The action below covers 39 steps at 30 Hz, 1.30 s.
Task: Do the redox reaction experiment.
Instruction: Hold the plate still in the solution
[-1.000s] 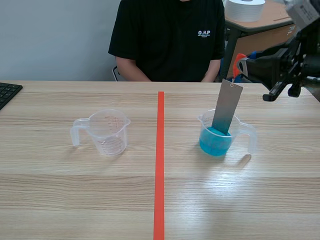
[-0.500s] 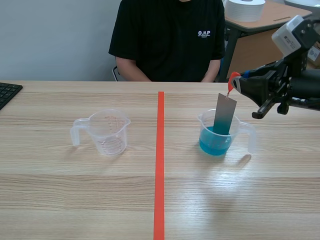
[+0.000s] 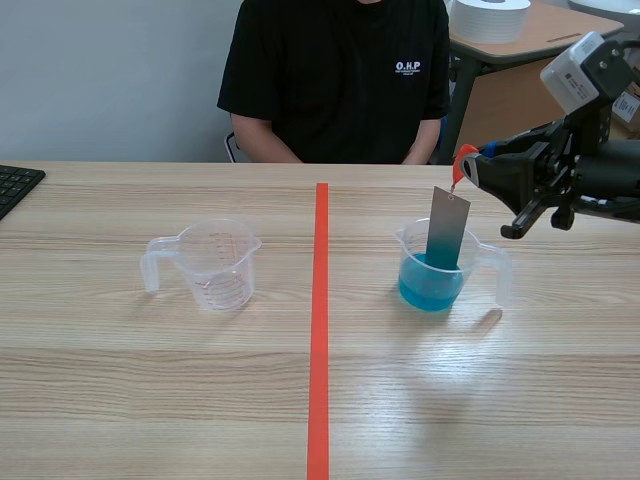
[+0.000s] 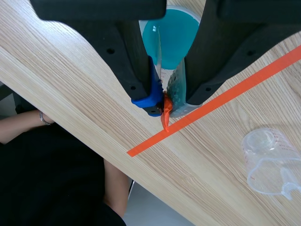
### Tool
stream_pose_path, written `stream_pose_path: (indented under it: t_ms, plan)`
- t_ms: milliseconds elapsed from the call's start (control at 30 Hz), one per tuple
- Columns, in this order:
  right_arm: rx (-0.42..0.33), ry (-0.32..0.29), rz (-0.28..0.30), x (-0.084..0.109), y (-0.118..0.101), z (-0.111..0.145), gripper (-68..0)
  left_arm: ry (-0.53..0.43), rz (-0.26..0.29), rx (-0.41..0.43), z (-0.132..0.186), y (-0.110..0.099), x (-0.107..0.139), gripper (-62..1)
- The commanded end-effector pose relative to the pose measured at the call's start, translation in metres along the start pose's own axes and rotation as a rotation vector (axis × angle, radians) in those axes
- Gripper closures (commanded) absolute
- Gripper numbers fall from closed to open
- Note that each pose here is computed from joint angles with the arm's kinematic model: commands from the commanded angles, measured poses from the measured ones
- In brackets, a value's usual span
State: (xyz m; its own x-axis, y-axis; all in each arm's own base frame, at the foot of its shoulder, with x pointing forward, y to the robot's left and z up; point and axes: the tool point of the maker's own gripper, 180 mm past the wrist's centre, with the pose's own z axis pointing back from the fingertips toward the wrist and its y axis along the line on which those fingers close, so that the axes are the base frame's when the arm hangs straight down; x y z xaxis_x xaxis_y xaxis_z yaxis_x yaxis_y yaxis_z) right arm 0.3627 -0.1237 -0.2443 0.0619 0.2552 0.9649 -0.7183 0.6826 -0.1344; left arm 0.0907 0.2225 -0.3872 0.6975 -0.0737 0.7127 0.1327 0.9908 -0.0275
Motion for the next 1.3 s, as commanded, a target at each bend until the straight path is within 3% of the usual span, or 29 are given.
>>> stream_pose_path:
  t_ms: [0, 1267]
  plan:
    - [0.006, 0.006, 0.029, 0.0045, -0.0027, 0.001, -1.7, -0.01, 0.0, -0.007, 0.0019, -0.0017, 0.0016, -4.7]
    - [0.009, 0.002, 0.051, 0.0079, -0.0023, 0.0012, -1.7, -0.01, 0.0, -0.007, 0.0019, -0.0016, 0.0017, -4.7]
